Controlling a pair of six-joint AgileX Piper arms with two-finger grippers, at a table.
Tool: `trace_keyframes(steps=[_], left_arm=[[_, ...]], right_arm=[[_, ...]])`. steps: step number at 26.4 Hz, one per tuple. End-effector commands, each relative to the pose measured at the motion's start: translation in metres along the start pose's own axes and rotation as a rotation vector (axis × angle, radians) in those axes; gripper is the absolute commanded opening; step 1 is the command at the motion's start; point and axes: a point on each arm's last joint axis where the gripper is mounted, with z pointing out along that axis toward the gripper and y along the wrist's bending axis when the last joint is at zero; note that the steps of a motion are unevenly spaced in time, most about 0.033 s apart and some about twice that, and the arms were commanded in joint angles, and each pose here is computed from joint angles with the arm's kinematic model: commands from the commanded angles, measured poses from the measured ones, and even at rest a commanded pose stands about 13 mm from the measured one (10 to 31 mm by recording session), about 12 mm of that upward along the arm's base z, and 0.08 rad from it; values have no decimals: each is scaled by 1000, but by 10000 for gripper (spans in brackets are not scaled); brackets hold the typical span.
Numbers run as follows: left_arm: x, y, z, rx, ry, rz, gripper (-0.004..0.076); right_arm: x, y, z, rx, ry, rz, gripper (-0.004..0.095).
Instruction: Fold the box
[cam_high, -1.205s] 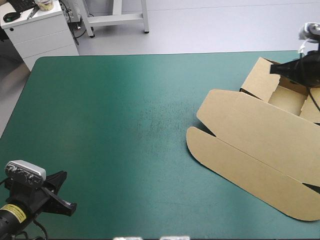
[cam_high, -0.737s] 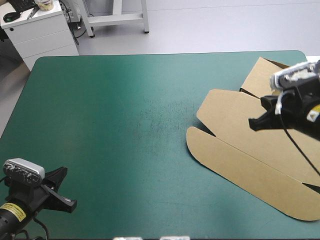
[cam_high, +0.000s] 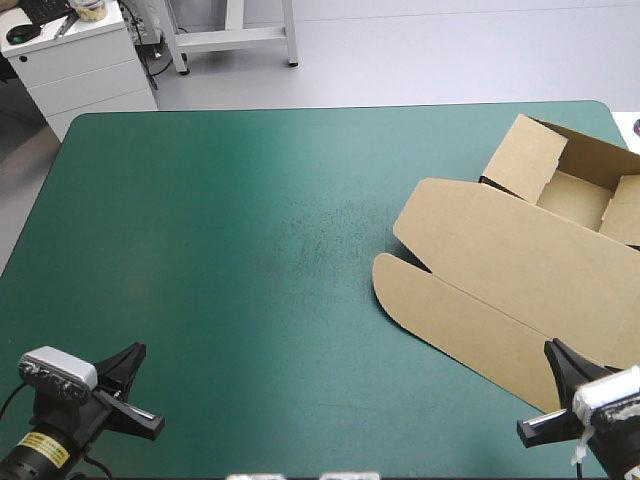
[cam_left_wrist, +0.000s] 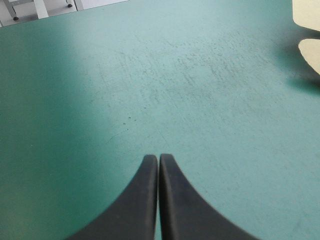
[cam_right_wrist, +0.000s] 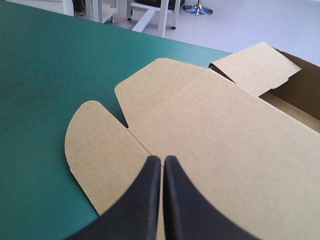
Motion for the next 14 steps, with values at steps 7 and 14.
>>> trace_keyframes(steps=[7,14], left_arm=[[0,-1,-28,26,-244,-8,-10],[5,-1,-35,26,-261,-8,-10]], right_arm=[[7,1,-23,57,-213,22,-1],[9,0,-22,63,-187,95,-1]])
